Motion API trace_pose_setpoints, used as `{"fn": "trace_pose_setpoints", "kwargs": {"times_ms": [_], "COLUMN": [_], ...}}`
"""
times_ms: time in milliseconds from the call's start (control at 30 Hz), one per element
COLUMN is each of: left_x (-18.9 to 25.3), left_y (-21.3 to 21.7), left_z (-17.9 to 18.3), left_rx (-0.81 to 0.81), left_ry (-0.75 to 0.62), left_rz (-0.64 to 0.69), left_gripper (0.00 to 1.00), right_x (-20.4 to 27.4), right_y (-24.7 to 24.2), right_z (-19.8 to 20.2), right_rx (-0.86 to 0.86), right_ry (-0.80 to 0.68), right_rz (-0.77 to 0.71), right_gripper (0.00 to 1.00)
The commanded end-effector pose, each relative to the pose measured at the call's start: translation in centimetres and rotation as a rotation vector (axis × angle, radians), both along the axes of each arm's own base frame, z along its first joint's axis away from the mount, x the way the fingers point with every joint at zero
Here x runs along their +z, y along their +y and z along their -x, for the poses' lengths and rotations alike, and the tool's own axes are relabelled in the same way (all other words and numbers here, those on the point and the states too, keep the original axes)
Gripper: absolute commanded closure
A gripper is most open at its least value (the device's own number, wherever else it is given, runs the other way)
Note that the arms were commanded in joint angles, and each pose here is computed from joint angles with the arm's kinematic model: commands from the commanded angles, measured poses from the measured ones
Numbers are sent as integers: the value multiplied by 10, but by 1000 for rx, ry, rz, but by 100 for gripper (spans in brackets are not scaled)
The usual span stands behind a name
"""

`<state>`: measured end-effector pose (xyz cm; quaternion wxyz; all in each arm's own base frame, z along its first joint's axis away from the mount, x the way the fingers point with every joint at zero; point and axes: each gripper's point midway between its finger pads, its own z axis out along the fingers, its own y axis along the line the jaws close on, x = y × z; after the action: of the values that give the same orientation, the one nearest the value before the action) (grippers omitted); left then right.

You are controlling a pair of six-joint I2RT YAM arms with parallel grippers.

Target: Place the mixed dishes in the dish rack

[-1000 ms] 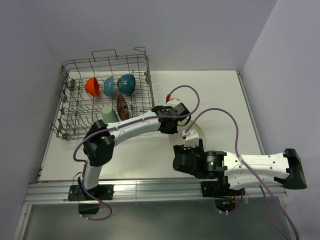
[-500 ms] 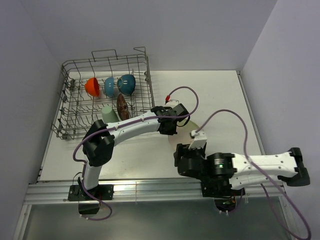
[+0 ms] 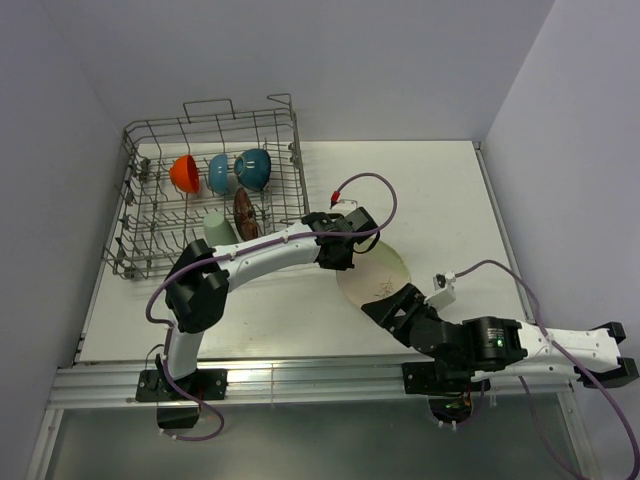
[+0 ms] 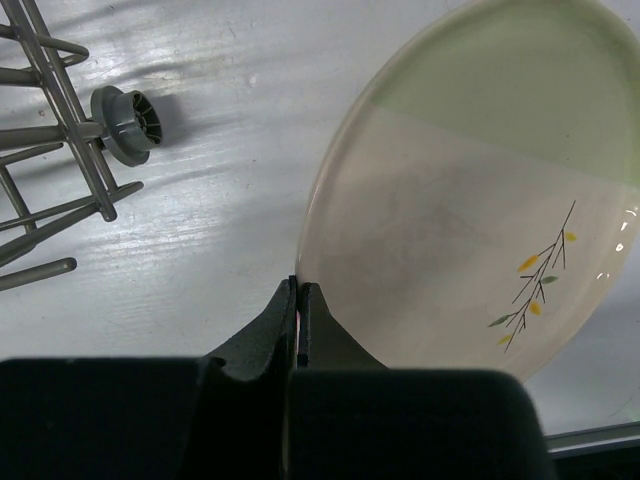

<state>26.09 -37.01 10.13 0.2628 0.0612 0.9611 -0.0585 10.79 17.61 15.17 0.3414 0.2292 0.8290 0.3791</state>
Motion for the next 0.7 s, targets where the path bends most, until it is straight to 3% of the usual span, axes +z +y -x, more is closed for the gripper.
{"fn": "trace_pose_setpoints", "kwargs": {"times_ms": [0, 233, 433, 667], "left_x": [32, 27, 33, 36], "left_y": [-12, -13, -7, -2], "left_z": [-8, -23, -42, -48], "left_rx": [-27, -22, -13, -10], "left_ry": [-52, -52, -68, -72], "left_rz": [80, 74, 70, 77], "left_gripper": [100, 100, 100, 100], "right_x": [8, -26, -38, -55], "right_y": [4, 12, 16, 11], "right_z": [-3, 4, 3, 0], "right_rx": [-112, -140, -174, -235], "right_ry": [97, 207, 229, 268], "right_rz": [-194, -239, -191, -244], "right_gripper": [18, 19, 19, 20]}}
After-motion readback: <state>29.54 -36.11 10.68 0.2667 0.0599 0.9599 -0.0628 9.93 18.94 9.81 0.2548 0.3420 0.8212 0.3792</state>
